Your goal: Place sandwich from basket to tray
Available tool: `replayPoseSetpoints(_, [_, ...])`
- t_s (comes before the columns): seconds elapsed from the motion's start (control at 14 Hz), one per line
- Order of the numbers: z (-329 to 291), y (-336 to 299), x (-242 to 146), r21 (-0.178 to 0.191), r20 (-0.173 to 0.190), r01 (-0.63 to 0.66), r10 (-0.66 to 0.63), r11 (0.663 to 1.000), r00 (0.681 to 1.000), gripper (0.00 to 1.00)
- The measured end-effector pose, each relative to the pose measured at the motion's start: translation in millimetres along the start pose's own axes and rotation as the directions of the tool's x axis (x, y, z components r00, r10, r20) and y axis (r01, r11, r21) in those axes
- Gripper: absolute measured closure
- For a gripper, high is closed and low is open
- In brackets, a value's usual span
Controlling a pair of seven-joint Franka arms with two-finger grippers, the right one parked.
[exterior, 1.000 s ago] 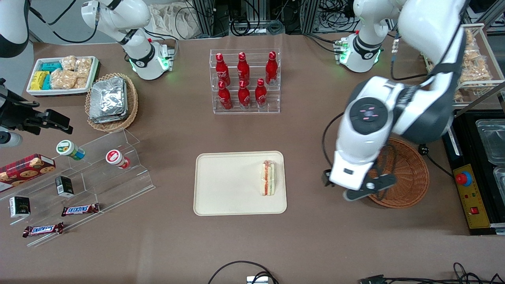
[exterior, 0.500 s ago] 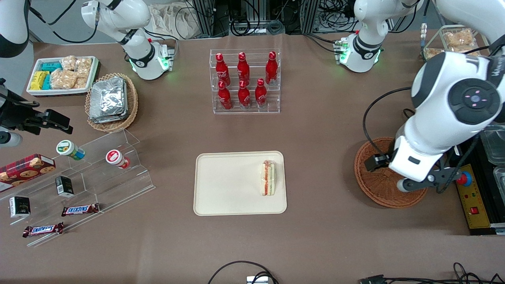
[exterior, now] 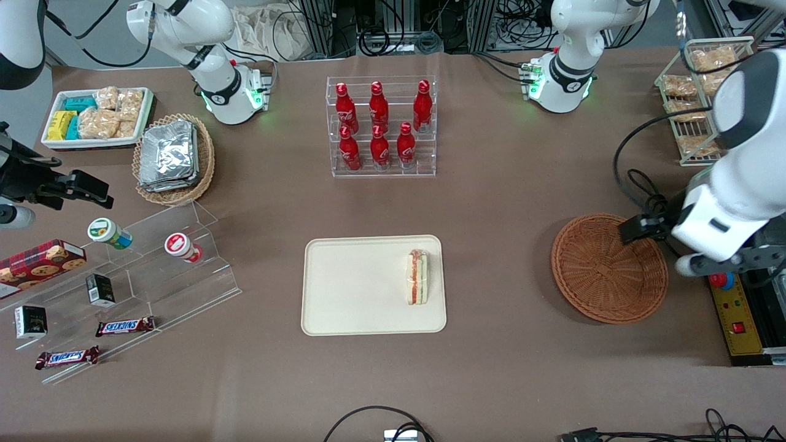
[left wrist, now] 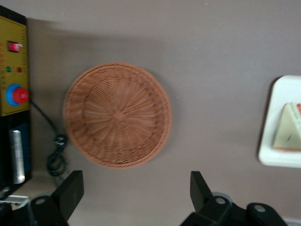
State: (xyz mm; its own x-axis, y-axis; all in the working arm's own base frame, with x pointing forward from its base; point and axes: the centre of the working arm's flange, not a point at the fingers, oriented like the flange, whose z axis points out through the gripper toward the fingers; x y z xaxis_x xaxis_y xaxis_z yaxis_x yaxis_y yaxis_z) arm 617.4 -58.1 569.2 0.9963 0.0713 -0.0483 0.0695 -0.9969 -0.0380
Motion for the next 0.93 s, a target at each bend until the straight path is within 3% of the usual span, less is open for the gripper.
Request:
replayPoseSetpoints(0.36, [-29,-50,-44,0.03,-0.013,-0.092,0.092,0.995,0.996,0.0])
replayPoseSetpoints(0.64, [-59,-37,-75,0.034,-0.025,-0.126,0.127,0.991,0.992,0.0])
replayPoseSetpoints(0.93, [-66,-33,-87,0.035,-0.012,-0.135,0.136,0.99,0.991,0.0])
